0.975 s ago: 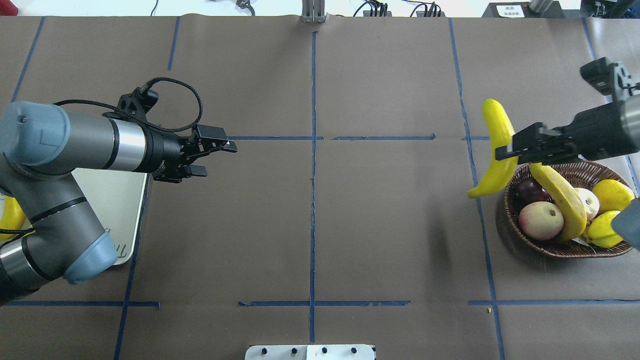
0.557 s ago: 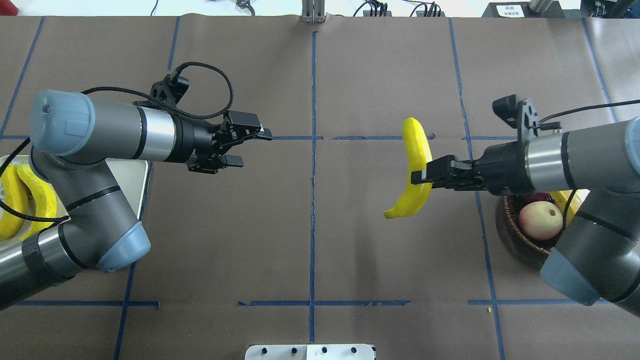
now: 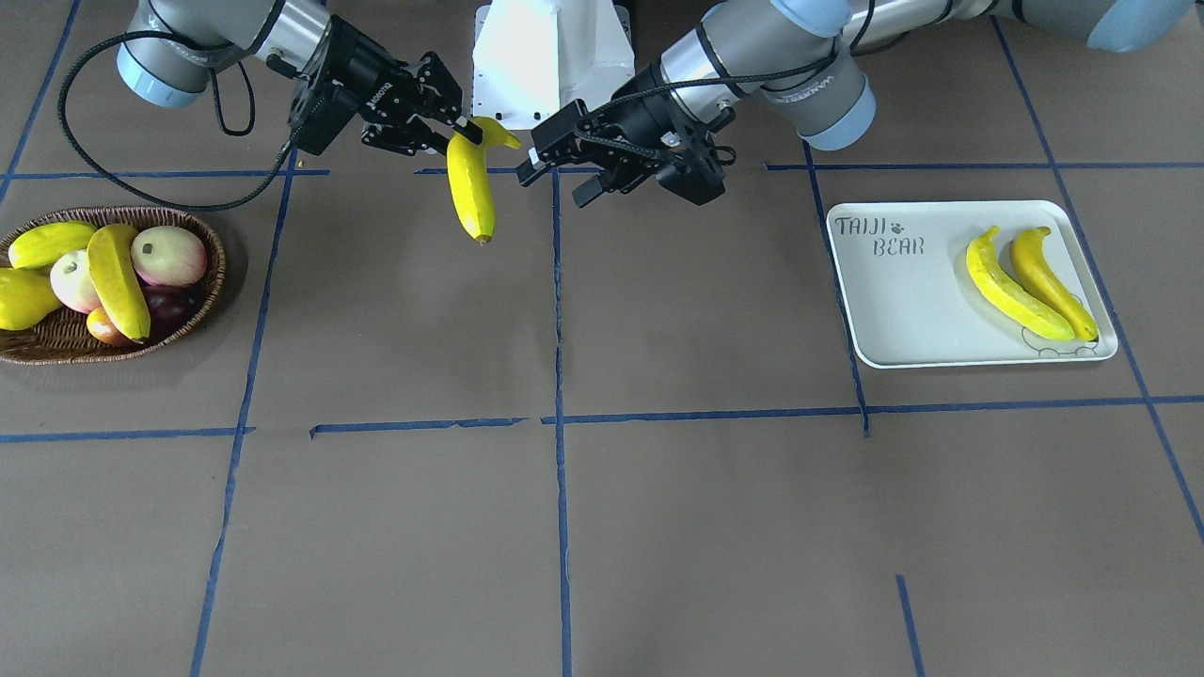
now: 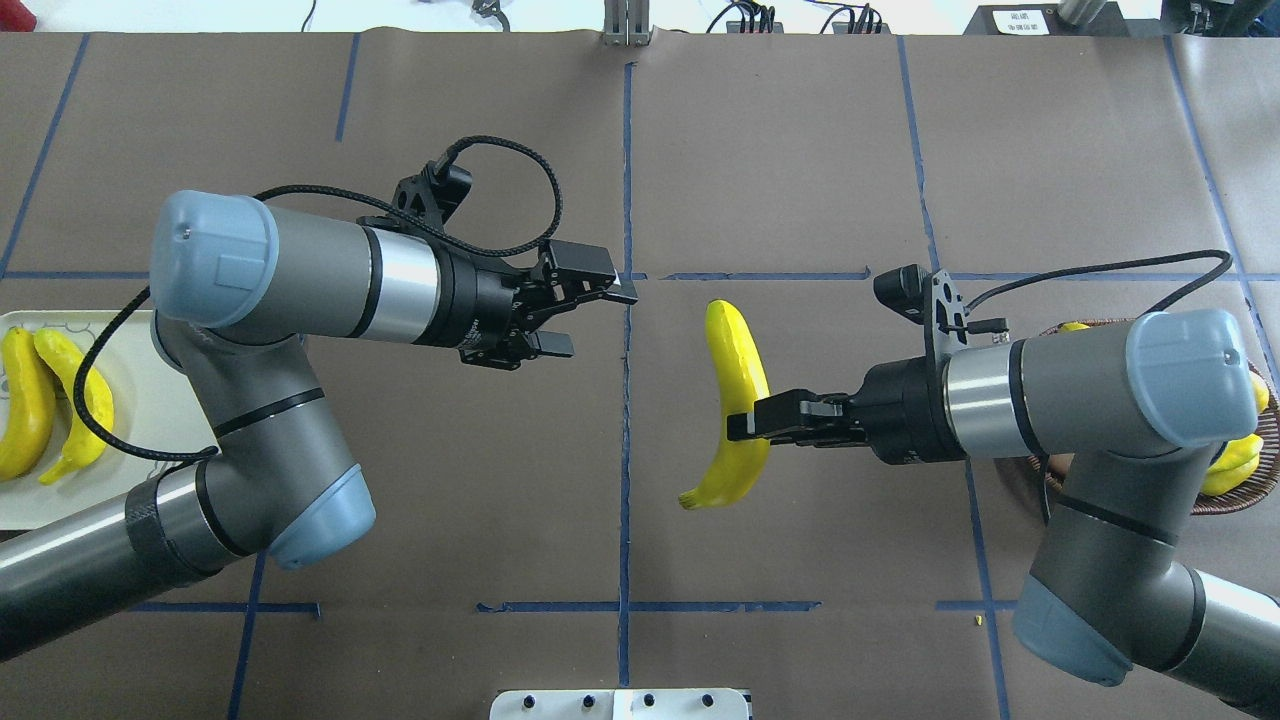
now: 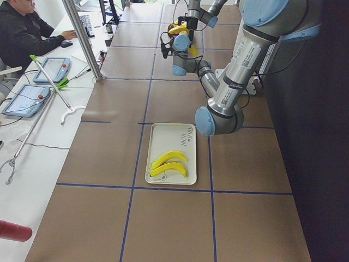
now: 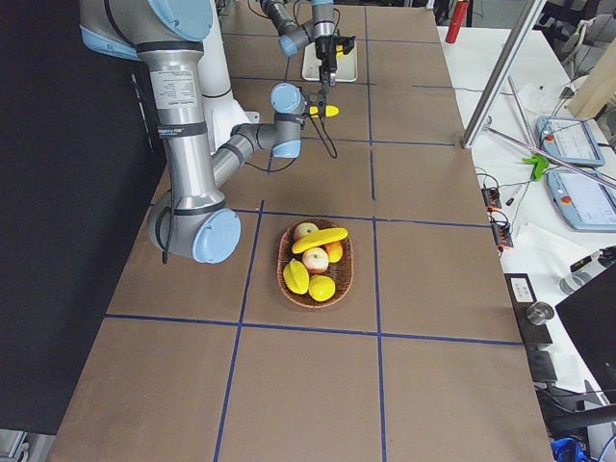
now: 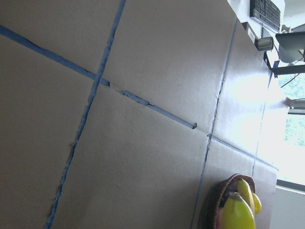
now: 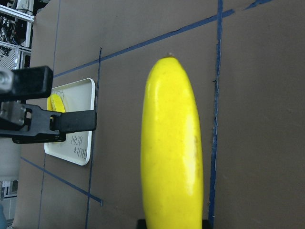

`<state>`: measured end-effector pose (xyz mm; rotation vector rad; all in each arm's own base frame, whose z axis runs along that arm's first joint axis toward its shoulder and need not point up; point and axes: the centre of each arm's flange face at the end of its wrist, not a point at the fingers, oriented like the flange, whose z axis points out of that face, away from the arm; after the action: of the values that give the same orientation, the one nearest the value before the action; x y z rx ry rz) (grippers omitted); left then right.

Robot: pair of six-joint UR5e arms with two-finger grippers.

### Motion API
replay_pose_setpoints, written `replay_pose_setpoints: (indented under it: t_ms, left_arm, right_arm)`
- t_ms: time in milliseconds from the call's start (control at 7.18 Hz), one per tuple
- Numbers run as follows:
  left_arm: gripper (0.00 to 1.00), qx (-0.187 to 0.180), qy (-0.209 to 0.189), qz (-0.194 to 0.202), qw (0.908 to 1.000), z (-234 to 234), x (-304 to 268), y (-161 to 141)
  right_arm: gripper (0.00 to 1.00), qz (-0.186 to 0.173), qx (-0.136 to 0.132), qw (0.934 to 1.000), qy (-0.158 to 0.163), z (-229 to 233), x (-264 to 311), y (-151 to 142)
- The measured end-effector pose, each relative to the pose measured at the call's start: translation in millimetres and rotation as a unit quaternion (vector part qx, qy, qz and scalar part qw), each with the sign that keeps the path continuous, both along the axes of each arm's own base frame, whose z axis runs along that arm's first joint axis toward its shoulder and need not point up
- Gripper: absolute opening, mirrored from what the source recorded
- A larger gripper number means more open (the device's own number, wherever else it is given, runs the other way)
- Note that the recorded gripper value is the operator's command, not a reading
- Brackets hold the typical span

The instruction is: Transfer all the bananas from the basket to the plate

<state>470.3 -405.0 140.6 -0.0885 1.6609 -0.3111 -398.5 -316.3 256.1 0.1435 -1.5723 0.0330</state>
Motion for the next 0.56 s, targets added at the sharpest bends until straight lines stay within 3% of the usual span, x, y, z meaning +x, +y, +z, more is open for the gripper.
replay_pose_setpoints:
  t_ms: [557]
  left_arm:
    - [0.98,-0.013,-0.001,0.001,0.9999,-18,54,10]
  right_arm:
    - [0.0,0.003,0.002,1.0,-0.004,-4,-5,5]
